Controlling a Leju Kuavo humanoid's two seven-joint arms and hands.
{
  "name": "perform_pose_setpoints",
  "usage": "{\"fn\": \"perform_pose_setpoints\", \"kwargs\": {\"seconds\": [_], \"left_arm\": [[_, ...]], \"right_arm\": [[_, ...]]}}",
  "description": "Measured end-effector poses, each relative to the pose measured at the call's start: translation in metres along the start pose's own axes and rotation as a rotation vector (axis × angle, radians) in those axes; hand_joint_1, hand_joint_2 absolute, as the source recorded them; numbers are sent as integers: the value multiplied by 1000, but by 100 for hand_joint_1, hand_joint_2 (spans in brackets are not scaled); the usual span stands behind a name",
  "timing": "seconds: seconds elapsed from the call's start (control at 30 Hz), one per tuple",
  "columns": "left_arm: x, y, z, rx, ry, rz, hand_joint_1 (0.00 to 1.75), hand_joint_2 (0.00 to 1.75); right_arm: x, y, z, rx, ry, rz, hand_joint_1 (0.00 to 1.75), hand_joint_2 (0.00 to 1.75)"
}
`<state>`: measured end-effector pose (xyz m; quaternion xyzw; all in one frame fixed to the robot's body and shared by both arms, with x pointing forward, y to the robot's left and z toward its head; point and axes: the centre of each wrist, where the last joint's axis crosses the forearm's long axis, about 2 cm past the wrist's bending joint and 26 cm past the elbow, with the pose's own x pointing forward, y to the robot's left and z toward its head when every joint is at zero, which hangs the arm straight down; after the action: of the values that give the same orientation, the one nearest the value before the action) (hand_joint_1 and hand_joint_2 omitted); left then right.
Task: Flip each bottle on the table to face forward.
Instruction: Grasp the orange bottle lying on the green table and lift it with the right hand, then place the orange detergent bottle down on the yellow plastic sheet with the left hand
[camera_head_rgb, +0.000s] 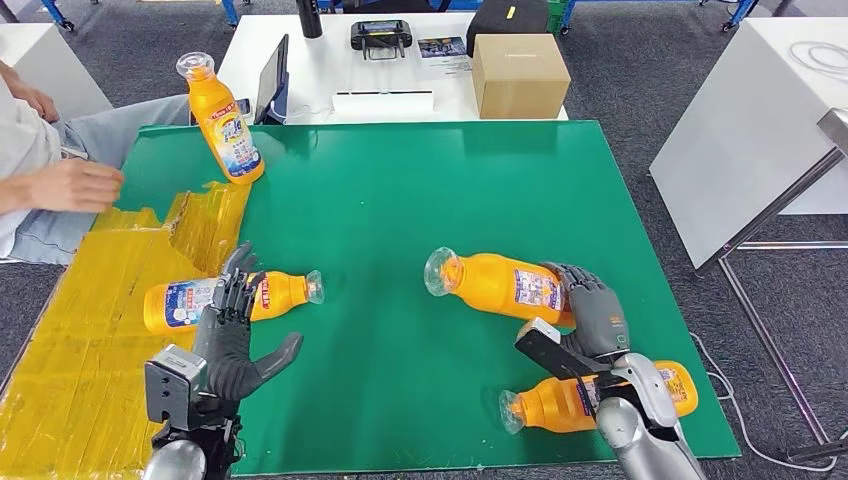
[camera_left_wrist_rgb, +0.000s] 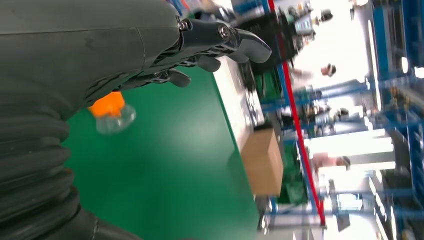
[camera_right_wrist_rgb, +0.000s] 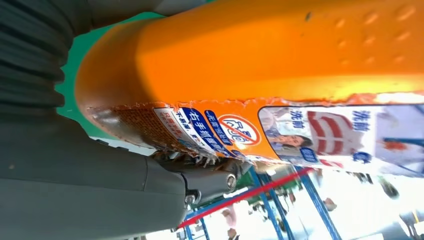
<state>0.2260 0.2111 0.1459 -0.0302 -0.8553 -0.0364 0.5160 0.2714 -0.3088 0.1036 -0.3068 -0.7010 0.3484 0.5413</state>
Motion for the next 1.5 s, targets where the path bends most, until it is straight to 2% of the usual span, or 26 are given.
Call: {"fn": "perform_pose_setpoints", "kwargs": {"seconds": [0.2,0.33,0.5,0.67,0.83,1.1,1.5], "left_arm": [[4,-10,-1,-71,8,25,0,175],[7,-17,-6,-116,5,52,0,175],[8,-23,-13,-157,-3,77,0,175],[7,-26,-17,-181,-7,86,0,175],[7,-27,-27,-198,-24,124,0,175],[7,-33,-42,-233,-46,158,0,175],[4,-31,-48,-235,-45,172,0,175]], "right_arm": [[37,1,1,-174,-82,-324,175,175],[61,5,-3,-223,-110,-476,174,175],[81,16,-10,-134,-155,-691,173,175],[92,22,-15,-82,-183,-787,175,175],[110,39,-23,114,-256,-1006,175,175],[149,75,-35,355,-308,-1064,175,175],[178,95,-42,525,-362,-1005,175,175]]}}
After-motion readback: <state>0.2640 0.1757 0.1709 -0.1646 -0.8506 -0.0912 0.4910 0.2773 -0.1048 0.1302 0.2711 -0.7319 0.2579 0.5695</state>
